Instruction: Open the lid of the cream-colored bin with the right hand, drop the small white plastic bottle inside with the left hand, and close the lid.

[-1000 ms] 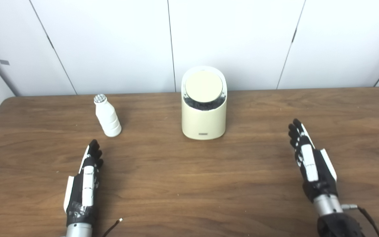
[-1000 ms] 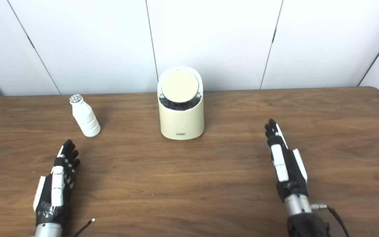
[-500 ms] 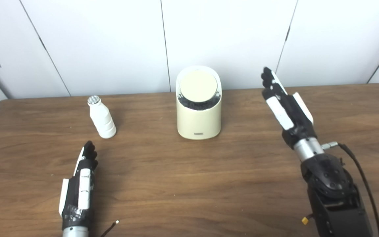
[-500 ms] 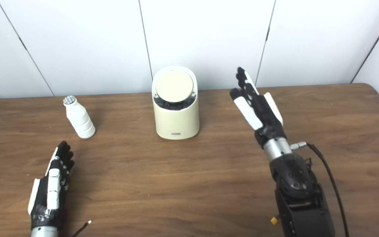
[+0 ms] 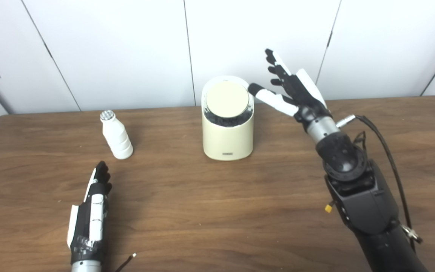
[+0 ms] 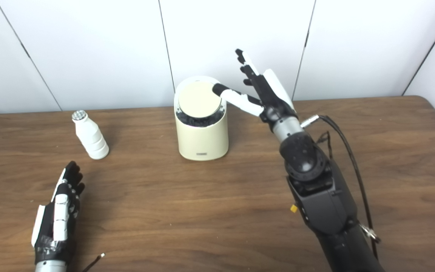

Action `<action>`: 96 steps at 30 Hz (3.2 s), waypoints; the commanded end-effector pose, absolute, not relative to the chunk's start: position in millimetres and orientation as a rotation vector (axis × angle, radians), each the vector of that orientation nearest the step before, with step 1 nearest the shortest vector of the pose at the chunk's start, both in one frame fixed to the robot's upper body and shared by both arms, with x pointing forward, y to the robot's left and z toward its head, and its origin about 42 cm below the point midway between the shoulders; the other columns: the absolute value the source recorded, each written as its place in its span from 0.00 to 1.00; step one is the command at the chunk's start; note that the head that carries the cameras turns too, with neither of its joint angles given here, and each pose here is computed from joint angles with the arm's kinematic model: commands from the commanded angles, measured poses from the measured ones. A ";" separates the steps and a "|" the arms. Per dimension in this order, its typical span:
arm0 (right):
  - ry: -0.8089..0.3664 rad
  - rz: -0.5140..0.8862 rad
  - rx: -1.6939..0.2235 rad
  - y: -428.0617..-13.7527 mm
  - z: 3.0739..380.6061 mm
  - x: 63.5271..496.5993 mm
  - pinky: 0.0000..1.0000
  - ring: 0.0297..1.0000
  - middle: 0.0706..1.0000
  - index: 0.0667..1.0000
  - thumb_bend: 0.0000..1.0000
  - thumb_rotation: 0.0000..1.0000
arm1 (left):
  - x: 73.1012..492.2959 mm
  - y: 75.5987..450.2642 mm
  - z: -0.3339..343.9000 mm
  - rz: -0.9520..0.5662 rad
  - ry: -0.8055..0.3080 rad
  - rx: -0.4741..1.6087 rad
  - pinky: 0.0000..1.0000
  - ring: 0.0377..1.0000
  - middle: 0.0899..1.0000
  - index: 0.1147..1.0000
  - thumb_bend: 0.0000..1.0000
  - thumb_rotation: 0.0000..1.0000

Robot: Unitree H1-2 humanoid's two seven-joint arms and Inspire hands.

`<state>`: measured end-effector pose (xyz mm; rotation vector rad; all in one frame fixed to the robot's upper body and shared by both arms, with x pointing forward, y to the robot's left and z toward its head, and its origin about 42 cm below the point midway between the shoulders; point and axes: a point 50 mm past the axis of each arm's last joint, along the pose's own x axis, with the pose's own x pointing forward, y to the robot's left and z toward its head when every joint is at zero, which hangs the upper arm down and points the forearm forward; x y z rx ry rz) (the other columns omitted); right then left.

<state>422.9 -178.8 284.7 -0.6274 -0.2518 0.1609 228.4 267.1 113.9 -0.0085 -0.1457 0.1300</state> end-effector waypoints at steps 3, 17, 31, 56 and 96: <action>-0.371 0.148 -0.683 -159.3 319.5 445.3 0.90 0.97 0.98 1.00 0.84 0.71 | 225.9 254.8 104.8 0.125 -0.133 -0.042 1.00 1.00 1.00 1.00 0.53 0.96; -0.356 0.164 -0.757 -137.5 319.9 472.6 0.95 0.99 0.99 1.00 0.82 0.53 | 226.6 251.7 102.8 0.115 -0.136 -0.046 1.00 1.00 1.00 1.00 0.53 0.97; -0.346 0.137 -0.813 -150.6 311.8 480.7 1.00 1.00 0.99 1.00 0.80 0.40 | 226.7 249.9 103.6 0.115 -0.139 -0.062 1.00 1.00 1.00 1.00 0.53 0.96; -0.348 0.142 -0.886 -160.4 304.9 480.2 0.97 1.00 0.98 1.00 0.86 0.38 | 225.7 251.1 105.4 0.118 -0.140 -0.059 1.00 1.00 1.00 1.00 0.56 0.96; -0.415 0.103 -0.743 -161.7 334.2 454.2 0.80 0.90 0.93 0.98 0.75 0.48 | 224.1 252.4 105.9 0.127 -0.143 -0.083 1.00 1.00 1.00 0.99 0.53 0.95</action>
